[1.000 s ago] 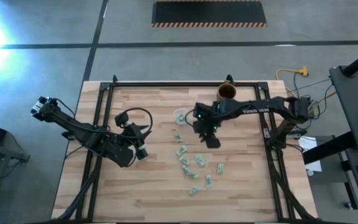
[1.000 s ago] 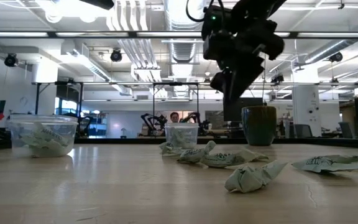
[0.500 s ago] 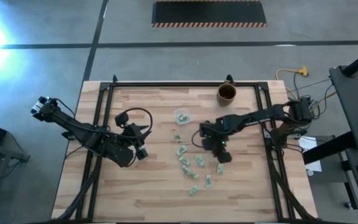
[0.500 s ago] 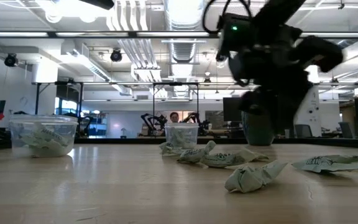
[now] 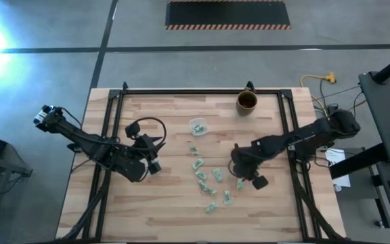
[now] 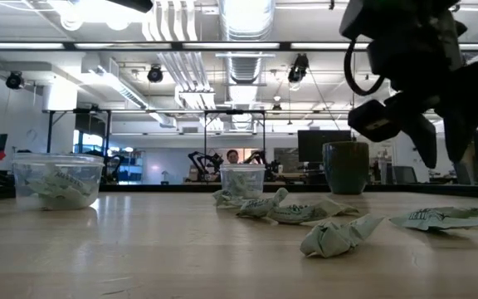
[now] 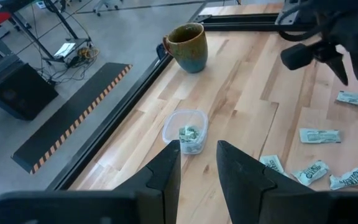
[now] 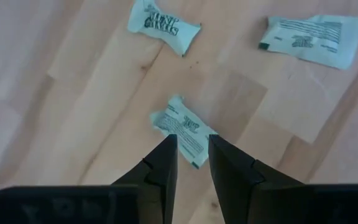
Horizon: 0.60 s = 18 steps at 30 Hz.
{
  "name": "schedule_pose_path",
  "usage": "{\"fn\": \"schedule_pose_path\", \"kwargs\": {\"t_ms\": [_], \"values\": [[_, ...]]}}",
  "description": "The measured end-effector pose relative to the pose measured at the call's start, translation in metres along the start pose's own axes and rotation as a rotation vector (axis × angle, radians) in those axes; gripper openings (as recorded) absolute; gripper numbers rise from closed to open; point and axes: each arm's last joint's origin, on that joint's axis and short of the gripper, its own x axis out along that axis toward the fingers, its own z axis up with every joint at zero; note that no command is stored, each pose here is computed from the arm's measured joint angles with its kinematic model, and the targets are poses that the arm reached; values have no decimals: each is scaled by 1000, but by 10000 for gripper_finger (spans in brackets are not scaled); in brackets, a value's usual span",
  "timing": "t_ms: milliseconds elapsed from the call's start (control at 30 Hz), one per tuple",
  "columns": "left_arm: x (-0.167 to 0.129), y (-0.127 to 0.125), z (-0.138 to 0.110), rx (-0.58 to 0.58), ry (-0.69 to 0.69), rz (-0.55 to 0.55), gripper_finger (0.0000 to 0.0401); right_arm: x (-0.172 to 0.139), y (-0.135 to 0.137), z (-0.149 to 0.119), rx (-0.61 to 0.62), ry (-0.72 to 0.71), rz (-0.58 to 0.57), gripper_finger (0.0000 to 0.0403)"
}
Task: Pick and place Stevia / Truvia into bins
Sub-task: Put the stevia packet into the top transparent container
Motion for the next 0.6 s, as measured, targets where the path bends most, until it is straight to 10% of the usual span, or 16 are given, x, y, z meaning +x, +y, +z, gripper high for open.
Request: {"fn": "schedule_pose_path", "kwargs": {"t_ms": [600], "values": [[0, -2, 3, -33, -16, -15, 87, 31, 11, 3, -179, 12, -25, 155]]}}
